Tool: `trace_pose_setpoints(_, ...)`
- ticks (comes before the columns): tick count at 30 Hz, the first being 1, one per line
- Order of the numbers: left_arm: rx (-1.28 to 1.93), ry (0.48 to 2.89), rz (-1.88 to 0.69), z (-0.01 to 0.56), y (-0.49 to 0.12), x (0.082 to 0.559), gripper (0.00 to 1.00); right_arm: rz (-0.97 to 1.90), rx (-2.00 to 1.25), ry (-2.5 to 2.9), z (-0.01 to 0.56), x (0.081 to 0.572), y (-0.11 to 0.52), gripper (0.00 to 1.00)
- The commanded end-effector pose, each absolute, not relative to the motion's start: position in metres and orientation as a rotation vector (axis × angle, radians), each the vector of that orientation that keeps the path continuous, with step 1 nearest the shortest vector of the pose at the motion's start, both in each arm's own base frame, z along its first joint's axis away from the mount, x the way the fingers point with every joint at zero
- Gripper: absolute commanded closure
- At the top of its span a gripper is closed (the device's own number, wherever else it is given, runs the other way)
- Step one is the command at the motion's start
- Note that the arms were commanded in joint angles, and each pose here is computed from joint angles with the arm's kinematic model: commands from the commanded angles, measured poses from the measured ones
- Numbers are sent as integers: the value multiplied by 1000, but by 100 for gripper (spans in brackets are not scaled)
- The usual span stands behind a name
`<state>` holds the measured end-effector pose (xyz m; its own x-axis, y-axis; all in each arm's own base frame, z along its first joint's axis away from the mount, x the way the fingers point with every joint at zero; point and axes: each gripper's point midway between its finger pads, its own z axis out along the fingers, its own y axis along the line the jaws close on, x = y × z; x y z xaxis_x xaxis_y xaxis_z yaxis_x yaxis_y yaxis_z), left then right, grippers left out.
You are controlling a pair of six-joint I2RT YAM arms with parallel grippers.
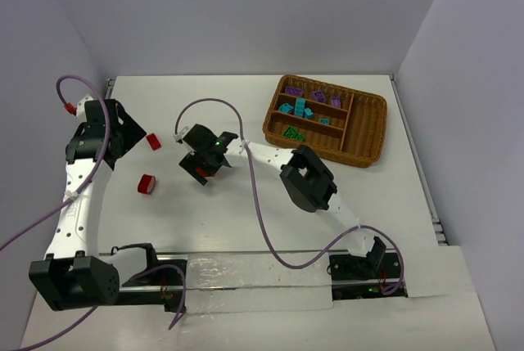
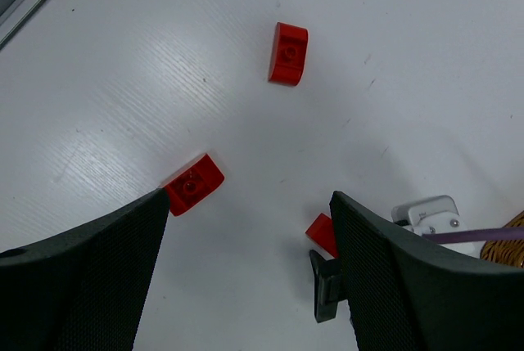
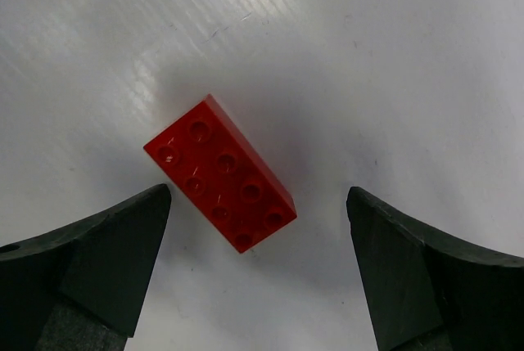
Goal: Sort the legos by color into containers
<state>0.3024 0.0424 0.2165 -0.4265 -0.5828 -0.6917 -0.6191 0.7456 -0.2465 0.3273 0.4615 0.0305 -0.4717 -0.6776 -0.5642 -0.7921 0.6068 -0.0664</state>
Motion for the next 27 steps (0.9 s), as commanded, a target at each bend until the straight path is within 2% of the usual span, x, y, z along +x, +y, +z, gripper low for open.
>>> trace_pose_setpoints(1, -888, 2073, 11, 232, 41, 307, 13, 248, -1125, 2268, 34, 343, 468, 7)
trace_pose_setpoints(3, -888, 2070, 15, 232, 42, 306, 13, 270, -1122, 2272, 30, 344, 473, 13)
trace_pose_setpoints(7, -888, 2069, 28, 233, 43, 305, 13, 308, -1127, 2278, 26, 341, 479, 35)
trace_pose_setpoints(10, -885, 2063, 34, 235, 44, 304, 13, 318, -1121, 2279, 27, 339, 478, 63)
trace_pose_setpoints(12, -882, 2063, 25, 235, 43, 304, 13, 313, -1093, 2275, 36, 340, 475, 85)
trace_pose_setpoints(13, -882, 2064, 17, 234, 42, 305, 13, 310, -1055, 2280, 42, 340, 472, 91)
trace_pose_setpoints(14, -882, 2066, 9, 233, 41, 305, 13, 311, -1017, 2278, 52, 341, 469, 94)
trace_pose_setpoints(17, -880, 2071, -16, 229, 37, 307, 13, 351, -895, 2255, 88, 345, 458, 95)
trace_pose_setpoints(19, -874, 2076, -44, 228, 33, 310, 13, 454, -734, 2223, 133, 351, 437, 94)
trace_pose_setpoints(23, -861, 2066, -92, 232, 28, 315, 13, 572, -381, 2142, 196, 364, 363, 93)
trace_pose_setpoints(26, -848, 2058, -124, 234, 23, 319, 13, 512, -152, 2174, 187, 372, 296, 92)
trace_pose_setpoints(27, -847, 2059, -130, 233, 22, 319, 13, 501, -75, 2131, 206, 373, 272, 92)
